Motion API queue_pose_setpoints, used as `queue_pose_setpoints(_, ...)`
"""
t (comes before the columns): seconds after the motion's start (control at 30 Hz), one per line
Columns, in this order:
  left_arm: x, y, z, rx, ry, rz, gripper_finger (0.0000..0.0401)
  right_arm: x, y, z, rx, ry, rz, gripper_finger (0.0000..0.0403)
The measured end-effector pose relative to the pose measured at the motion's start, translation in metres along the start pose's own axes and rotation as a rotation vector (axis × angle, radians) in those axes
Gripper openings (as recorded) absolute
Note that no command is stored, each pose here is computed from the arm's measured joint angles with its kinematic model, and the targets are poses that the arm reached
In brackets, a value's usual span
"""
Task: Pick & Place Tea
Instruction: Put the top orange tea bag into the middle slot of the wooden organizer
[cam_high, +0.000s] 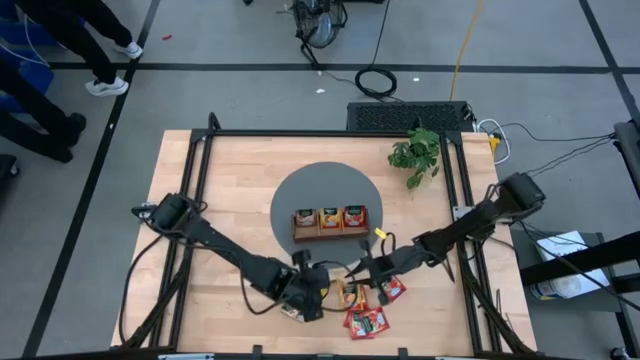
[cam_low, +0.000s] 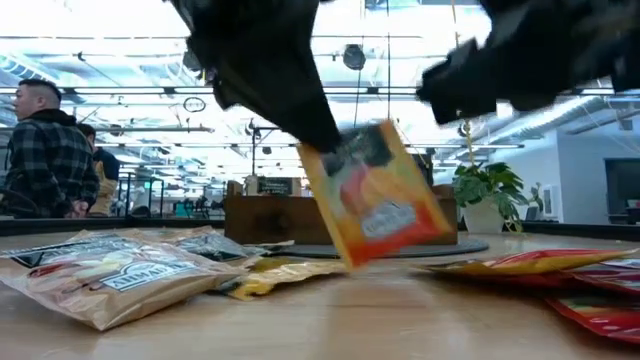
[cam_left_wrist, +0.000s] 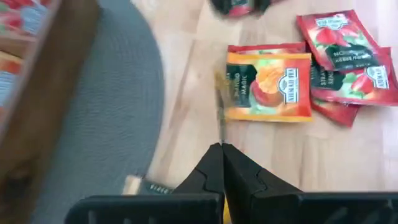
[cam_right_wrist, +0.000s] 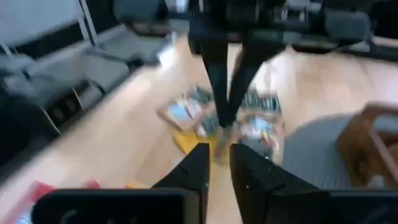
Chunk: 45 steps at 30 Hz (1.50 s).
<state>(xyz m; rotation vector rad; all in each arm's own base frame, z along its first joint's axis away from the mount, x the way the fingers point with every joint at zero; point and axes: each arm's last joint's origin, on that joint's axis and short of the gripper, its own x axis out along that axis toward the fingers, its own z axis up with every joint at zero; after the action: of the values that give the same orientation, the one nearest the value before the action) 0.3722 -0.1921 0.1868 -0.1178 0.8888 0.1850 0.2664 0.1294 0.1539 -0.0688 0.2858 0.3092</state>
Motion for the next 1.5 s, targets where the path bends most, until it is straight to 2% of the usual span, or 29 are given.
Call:
queue_pose_setpoints(0.2,-0.011,-0.008,0.005,0.056,-0.040,0.060,0.0003,-0.006,-0.003,0.007,0.128,0.002,-0.009,0.0119)
queue_pose_setpoints(0.4,-0.009,-0.003,0.009,0.057,-0.046,0.078,0.0003,-0.003,-0.015,-0.001,0.159,0.062,-0.056,0.0163)
queue_pose_setpoints(0.53,-0.006,0.002,0.012,0.040,-0.050,0.084,0.0004,0.001,-0.016,-0.006,0.175,0.073,-0.061,0.0179)
queue_pose_setpoints(0.73,-0.006,0.001,0.017,0.025,-0.088,0.060,0.0003,0.006,-0.019,-0.014,0.178,0.090,-0.072,0.0181)
queue_pose_setpoints(1.03,-0.004,0.005,0.019,0.037,-0.081,0.073,0.0005,0.008,-0.026,-0.008,0.163,0.015,-0.063,0.0138)
queue_pose_setpoints(1.13,-0.002,0.008,0.021,0.034,-0.081,0.078,0.0003,0.009,-0.027,-0.009,0.175,0.028,-0.001,0.0113)
queue_pose_setpoints(1.4,-0.002,0.009,0.021,0.024,-0.083,0.077,0.0005,0.009,-0.028,-0.014,0.140,0.066,-0.002,0.0015)
queue_pose_setpoints(1.5,-0.002,0.009,0.022,0.031,-0.083,0.077,0.0004,0.009,-0.028,-0.013,0.095,0.059,-0.003,0.0006)
